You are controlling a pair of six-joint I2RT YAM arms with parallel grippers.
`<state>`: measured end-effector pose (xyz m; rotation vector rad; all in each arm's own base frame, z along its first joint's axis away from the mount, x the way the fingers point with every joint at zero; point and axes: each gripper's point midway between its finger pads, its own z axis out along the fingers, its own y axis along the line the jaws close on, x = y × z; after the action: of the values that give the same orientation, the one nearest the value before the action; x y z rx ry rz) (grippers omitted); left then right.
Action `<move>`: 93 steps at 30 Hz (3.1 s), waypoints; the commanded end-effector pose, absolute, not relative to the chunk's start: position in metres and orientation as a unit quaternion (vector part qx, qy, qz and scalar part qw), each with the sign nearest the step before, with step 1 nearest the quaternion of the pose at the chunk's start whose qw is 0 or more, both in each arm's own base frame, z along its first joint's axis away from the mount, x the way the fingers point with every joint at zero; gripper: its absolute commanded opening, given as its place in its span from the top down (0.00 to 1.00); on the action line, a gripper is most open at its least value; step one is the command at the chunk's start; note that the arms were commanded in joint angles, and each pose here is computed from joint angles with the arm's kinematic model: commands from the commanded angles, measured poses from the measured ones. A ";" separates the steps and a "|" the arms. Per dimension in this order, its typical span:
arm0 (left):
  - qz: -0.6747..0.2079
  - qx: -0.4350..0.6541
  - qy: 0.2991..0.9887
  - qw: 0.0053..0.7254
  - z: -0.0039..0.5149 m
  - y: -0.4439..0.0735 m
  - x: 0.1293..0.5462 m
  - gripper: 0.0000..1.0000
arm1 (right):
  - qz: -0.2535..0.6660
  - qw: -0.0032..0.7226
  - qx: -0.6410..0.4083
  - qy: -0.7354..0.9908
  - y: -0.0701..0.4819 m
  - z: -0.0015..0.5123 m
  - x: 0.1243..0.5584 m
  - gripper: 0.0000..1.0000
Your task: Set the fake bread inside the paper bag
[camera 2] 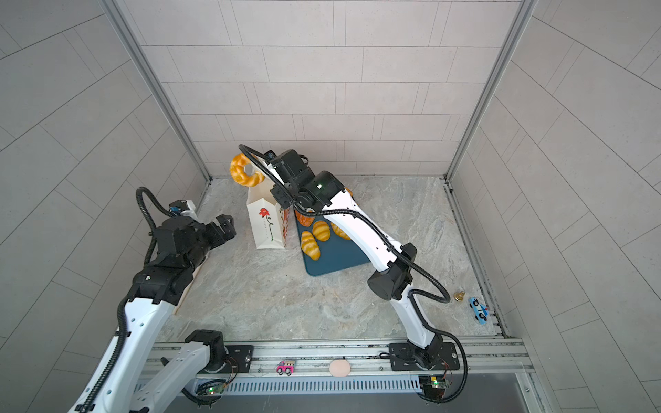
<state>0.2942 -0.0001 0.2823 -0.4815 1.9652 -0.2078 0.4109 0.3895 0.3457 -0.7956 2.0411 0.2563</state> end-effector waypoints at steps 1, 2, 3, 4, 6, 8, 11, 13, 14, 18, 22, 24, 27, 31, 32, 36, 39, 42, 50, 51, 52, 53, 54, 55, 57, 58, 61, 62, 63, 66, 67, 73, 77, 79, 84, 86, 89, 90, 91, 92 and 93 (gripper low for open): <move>-0.098 -0.203 0.822 0.523 0.279 -0.003 0.297 0.00 | 0.111 0.465 -0.326 0.816 0.393 0.359 0.407 0.73; -0.100 -0.202 0.823 0.522 0.279 -0.004 0.298 0.00 | 0.116 0.469 -0.326 0.813 0.394 0.363 0.405 0.74; -0.102 -0.201 0.823 0.522 0.280 -0.004 0.299 0.00 | 0.119 0.473 -0.326 0.810 0.395 0.366 0.404 0.73; -0.103 -0.201 0.823 0.522 0.280 -0.005 0.299 0.00 | 0.122 0.478 -0.326 0.807 0.394 0.372 0.403 0.73; -0.105 -0.199 0.822 0.523 0.281 -0.006 0.301 0.00 | 0.128 0.486 -0.325 0.801 0.394 0.382 0.399 0.73; -0.107 -0.199 0.822 0.523 0.282 -0.006 0.301 0.00 | 0.132 0.494 -0.322 0.797 0.391 0.391 0.396 0.73; -0.110 -0.199 0.823 0.521 0.280 -0.007 0.303 0.00 | 0.133 0.503 -0.320 0.791 0.387 0.403 0.391 0.73; -0.112 -0.199 0.823 0.520 0.279 -0.008 0.304 0.00 | 0.130 0.510 -0.321 0.788 0.384 0.410 0.388 0.73; -0.113 -0.198 0.824 0.519 0.279 -0.009 0.304 0.00 | 0.128 0.511 -0.322 0.787 0.384 0.411 0.386 0.73; -0.115 -0.197 0.823 0.520 0.280 -0.009 0.305 0.00 | 0.108 0.516 -0.321 0.787 0.376 0.415 0.385 0.72; -0.114 -0.198 0.822 0.521 0.281 -0.009 0.306 0.00 | 0.068 0.524 -0.317 0.787 0.366 0.418 0.386 0.72; -0.114 -0.195 0.821 0.523 0.282 -0.009 0.308 0.00 | 0.046 0.523 -0.317 0.790 0.362 0.413 0.388 0.71; -0.120 -0.195 0.819 0.526 0.285 -0.011 0.311 0.00 | 0.027 0.516 -0.318 0.795 0.365 0.403 0.389 0.71; -0.129 -0.189 0.819 0.526 0.288 -0.014 0.319 0.00 | 0.000 0.522 -0.315 0.792 0.378 0.393 0.389 0.71; -0.131 -0.187 0.820 0.525 0.289 -0.014 0.320 0.00 | -0.005 0.525 -0.315 0.790 0.382 0.392 0.389 0.71; -0.142 -0.184 0.823 0.518 0.287 -0.014 0.324 0.00 | -0.061 0.540 -0.307 0.781 0.384 0.390 0.392 0.71; -0.141 -0.188 0.823 0.517 0.285 -0.008 0.323 0.00 | -0.086 0.551 -0.287 0.779 0.378 0.394 0.395 0.72; -0.150 -0.192 0.820 0.518 0.283 -0.006 0.323 0.00 | -0.085 0.556 -0.287 0.775 0.384 0.393 0.398 0.72; -0.176 -0.185 0.808 0.531 0.295 -0.011 0.330 0.00 | -0.142 0.554 -0.267 0.775 0.375 0.384 0.407 0.73; -0.177 -0.183 0.807 0.533 0.298 -0.011 0.332 0.00 | -0.144 0.553 -0.271 0.775 0.377 0.383 0.407 0.73; -0.177 -0.184 0.806 0.534 0.300 -0.011 0.333 0.00 | -0.146 0.552 -0.273 0.774 0.377 0.382 0.408 0.73; -0.178 -0.182 0.805 0.536 0.302 -0.011 0.335 0.00 | -0.150 0.551 -0.274 0.774 0.378 0.379 0.409 0.73; -0.180 -0.181 0.802 0.540 0.306 -0.012 0.338 0.00 | -0.156 0.549 -0.274 0.774 0.377 0.377 0.410 0.73; -0.183 -0.181 0.800 0.542 0.310 -0.012 0.340 0.00 | -0.161 0.547 -0.274 0.774 0.376 0.376 0.411 0.73; -0.195 -0.179 0.792 0.550 0.319 -0.015 0.348 0.00 | -0.166 0.544 -0.276 0.775 0.374 0.374 0.410 0.73; -0.203 -0.177 0.790 0.551 0.323 -0.017 0.351 0.00 | -0.166 0.543 -0.277 0.775 0.374 0.374 0.410 0.73; -0.238 -0.168 0.782 0.552 0.334 -0.027 0.365 0.01 | -0.174 0.538 -0.281 0.775 0.372 0.372 0.410 0.73; -0.250 -0.163 0.779 0.551 0.337 -0.031 0.369 0.01 | -0.180 0.536 -0.281 0.776 0.370 0.371 0.410 0.73; -0.257 -0.161 0.778 0.550 0.338 -0.033 0.372 0.01 | -0.186 0.534 -0.280 0.776 0.369 0.369 0.410 0.73; -0.264 -0.163 0.776 0.549 0.338 -0.034 0.377 0.01 | -0.207 0.525 -0.280 0.777 0.365 0.362 0.412 0.73; -0.264 -0.163 0.775 0.550 0.338 -0.034 0.377 0.01 | -0.212 0.521 -0.282 0.777 0.364 0.359 0.412 0.73; -0.260 -0.166 0.776 0.551 0.337 -0.032 0.371 0.01 | -0.229 0.501 -0.295 0.781 0.365 0.341 0.414 0.73; -0.256 -0.169 0.777 0.550 0.335 -0.031 0.366 0.01 | -0.234 0.493 -0.302 0.782 0.369 0.331 0.415 0.73; -0.252 -0.170 0.779 0.548 0.333 -0.030 0.363 0.01 | -0.236 0.491 -0.303 0.782 0.369 0.328 0.416 0.73; -0.251 -0.172 0.784 0.541 0.325 -0.031 0.359 0.01 | -0.238 0.487 -0.310 0.781 0.373 0.323 0.417 0.73; -0.250 -0.173 0.787 0.537 0.321 -0.031 0.358 0.01 | -0.239 0.487 -0.311 0.780 0.374 0.322 0.417 0.73; -0.248 -0.174 0.788 0.536 0.318 -0.030 0.356 0.01 | -0.240 0.484 -0.321 0.778 0.379 0.319 0.415 0.70; -0.246 -0.174 0.789 0.536 0.317 -0.030 0.356 0.01 | -0.242 0.483 -0.326 0.776 0.381 0.317 0.414 0.69; -0.244 -0.174 0.790 0.535 0.316 -0.029 0.355 0.01 | -0.243 0.482 -0.329 0.775 0.382 0.316 0.414 0.66; -0.241 -0.174 0.791 0.535 0.315 -0.029 0.354 0.01 | -0.243 0.481 -0.330 0.775 0.382 0.316 0.413 0.63; -0.238 -0.174 0.792 0.534 0.314 -0.028 0.353 0.01 | -0.243 0.481 -0.331 0.775 0.383 0.315 0.412 0.60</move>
<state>0.3594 -0.0323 0.3128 -0.4095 1.8962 -0.5900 0.4148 0.3800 0.3073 -0.8243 1.9130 -0.5787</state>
